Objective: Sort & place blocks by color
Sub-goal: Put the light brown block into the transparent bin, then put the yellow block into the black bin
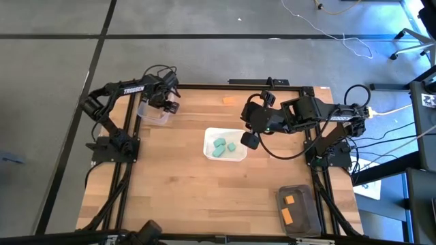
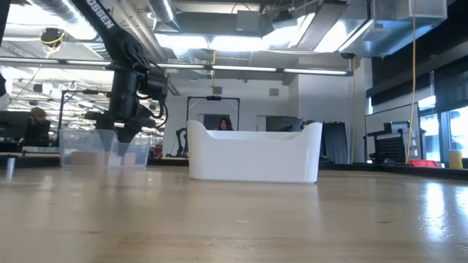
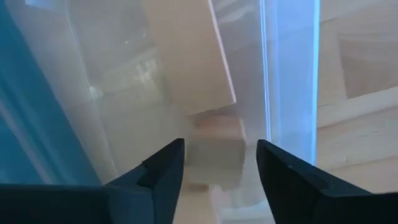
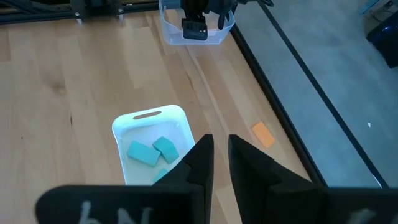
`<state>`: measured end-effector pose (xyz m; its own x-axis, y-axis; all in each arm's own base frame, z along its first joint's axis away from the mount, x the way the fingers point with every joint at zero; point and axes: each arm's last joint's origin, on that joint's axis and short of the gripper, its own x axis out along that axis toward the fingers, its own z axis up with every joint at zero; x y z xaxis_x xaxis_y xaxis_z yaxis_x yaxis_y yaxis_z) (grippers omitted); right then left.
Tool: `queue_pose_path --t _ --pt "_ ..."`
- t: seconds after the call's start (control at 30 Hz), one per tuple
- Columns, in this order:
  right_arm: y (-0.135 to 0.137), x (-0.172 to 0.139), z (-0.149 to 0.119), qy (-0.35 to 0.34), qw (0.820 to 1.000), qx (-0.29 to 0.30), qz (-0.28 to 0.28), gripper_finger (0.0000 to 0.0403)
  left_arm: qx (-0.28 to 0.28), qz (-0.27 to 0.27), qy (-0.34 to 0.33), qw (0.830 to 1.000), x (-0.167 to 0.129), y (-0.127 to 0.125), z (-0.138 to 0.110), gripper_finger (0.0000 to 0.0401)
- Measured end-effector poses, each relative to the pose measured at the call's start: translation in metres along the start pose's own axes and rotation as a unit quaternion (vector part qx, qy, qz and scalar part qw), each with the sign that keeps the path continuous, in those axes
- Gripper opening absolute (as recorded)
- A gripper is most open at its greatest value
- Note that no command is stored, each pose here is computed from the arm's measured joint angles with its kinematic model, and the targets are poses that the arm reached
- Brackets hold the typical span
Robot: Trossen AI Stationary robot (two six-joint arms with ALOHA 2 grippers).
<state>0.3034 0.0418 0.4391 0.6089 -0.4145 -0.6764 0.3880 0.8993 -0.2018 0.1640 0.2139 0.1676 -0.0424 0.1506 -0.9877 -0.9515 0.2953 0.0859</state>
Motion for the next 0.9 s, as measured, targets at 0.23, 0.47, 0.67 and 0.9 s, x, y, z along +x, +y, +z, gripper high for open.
queue_pose_path --t 0.23,0.47,0.67,0.9 --pt "0.000 0.000 0.000 0.000 1.000 0.010 0.000 0.0051 0.000 -0.008 0.001 1.000 -0.001 0.000 0.000 0.0200" --pt "-0.012 0.007 0.003 0.001 0.999 0.036 -0.023 0.0051 0.018 -0.038 -0.069 0.997 -0.059 0.004 0.004 0.0201" --pt "-0.040 0.037 0.016 -0.001 0.995 0.069 -0.075 0.0051 0.074 -0.111 -0.194 0.972 -0.135 0.002 -0.010 0.0202" --pt "-0.078 0.092 0.017 0.081 0.993 0.053 -0.067 0.0076 0.119 -0.150 -0.293 0.937 -0.191 0.006 -0.035 0.0202"
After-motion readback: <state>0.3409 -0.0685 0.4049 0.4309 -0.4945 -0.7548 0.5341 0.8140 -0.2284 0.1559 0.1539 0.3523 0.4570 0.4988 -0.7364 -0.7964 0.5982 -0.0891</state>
